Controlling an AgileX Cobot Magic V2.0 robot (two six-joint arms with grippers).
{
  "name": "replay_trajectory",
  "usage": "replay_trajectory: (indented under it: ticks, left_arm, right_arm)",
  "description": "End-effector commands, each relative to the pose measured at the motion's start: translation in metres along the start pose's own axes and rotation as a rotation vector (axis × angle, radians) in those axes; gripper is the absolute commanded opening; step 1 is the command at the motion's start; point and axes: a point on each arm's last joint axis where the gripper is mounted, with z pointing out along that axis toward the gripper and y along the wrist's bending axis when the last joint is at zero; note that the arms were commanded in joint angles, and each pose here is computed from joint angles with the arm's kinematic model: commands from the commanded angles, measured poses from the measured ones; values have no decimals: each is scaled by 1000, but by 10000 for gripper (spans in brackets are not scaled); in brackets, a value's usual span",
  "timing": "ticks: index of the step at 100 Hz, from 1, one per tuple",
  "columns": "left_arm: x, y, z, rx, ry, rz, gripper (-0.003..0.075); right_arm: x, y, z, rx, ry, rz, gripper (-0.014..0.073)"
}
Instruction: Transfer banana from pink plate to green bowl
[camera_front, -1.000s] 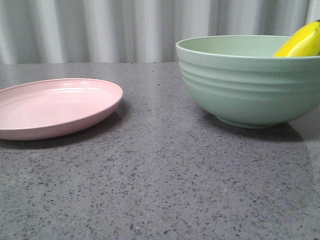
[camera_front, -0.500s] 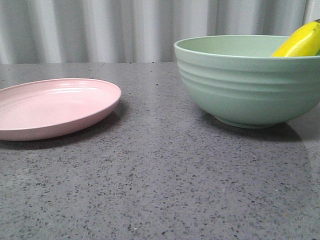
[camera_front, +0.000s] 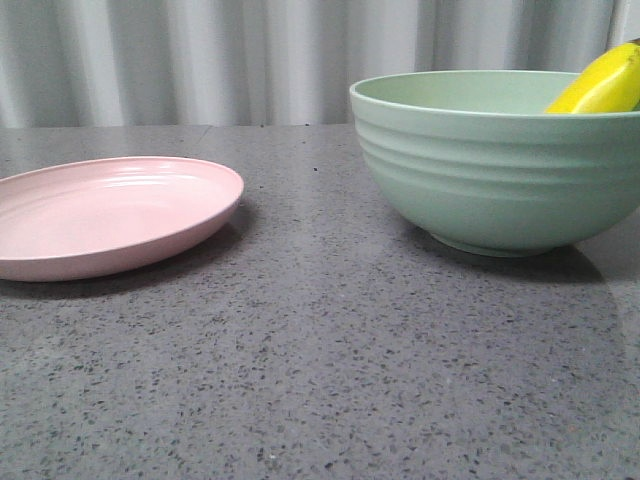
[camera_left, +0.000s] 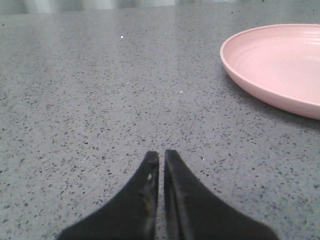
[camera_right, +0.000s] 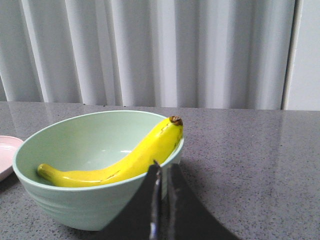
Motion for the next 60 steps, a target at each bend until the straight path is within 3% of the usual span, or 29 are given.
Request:
replay_trajectory:
  ticks: [1, 17, 29, 40, 60]
  left_arm:
    - [4, 0, 0, -5, -46, -8, -19]
    - [4, 0, 0, -5, -46, -8, -19]
    - [4, 0, 0, -5, -46, -8, -19]
    - [4, 0, 0, -5, -46, -8, -19]
    - [4, 0, 0, -5, -46, -8, -19]
  right_arm:
    - [-15, -1, -1, 16, -97, -19, -72]
    - [-9, -2, 2, 25, -119, -19, -72]
    - [14, -6, 8, 98, -197, -160, -72]
    - [38, -10, 8, 152, -320, -43, -72]
    - [64, -16, 8, 247, -25, -10, -72]
